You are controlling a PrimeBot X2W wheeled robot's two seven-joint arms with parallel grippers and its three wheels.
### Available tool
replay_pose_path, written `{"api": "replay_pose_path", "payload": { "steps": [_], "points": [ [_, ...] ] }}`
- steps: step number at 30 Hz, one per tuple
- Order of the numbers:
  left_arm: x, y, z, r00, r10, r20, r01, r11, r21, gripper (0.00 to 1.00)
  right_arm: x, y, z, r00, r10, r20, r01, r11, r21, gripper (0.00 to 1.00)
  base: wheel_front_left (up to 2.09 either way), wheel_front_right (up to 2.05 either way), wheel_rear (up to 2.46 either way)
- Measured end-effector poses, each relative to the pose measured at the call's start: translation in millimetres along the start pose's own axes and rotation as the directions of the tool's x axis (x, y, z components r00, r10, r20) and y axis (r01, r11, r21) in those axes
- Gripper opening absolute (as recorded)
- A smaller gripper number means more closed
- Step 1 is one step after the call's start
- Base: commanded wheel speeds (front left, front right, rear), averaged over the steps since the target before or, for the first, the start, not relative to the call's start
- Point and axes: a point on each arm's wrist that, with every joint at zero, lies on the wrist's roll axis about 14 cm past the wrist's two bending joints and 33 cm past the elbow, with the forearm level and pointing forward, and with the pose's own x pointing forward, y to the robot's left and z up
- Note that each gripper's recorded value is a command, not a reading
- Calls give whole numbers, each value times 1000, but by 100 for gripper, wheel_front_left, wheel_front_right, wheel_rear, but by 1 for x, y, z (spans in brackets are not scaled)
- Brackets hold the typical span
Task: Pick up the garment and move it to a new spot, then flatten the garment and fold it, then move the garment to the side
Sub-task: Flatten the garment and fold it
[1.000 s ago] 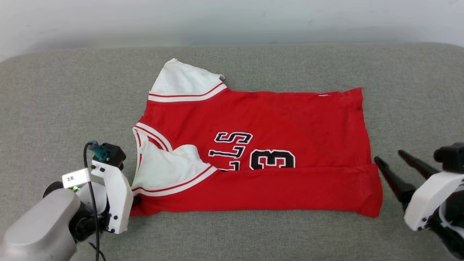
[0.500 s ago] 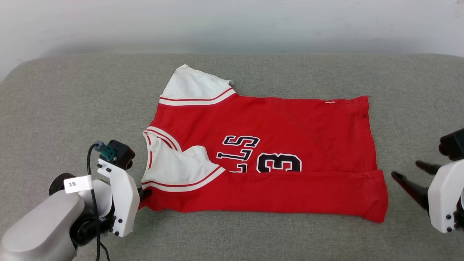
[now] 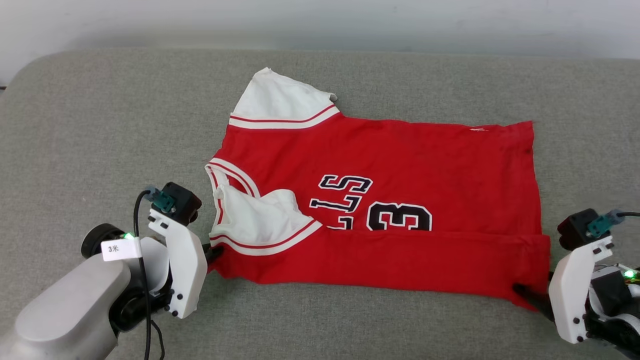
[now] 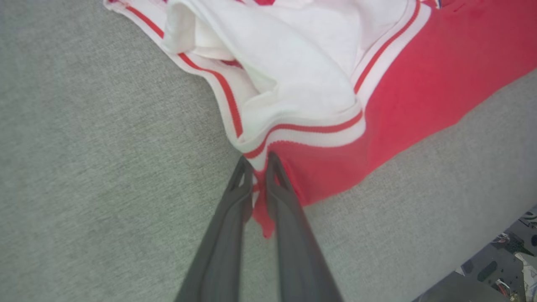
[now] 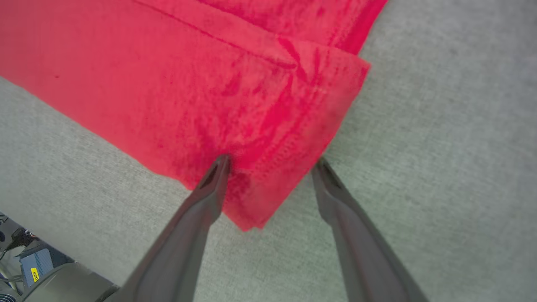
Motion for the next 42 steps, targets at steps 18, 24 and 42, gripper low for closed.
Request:
{"api": "replay_pose_path", "payload": {
  "steps": [18,24,42],
  "points": [
    [-20,-2,-7,997,29,69,-27,999,-36,0,-5,7,-3,991,16,137,-20,999,26,0,0,0,0],
    [-39,-11,-15,994,36,101,-31,998,-50,0,-32,4,-9,982,5,188,-9,1000,18,0,0,0,0],
    [-39,-37,-84,1000,15,-24,-19,985,-174,0,-40,13,-72,998,14,60,-21,993,113,0,0,0,0]
  ]
}}
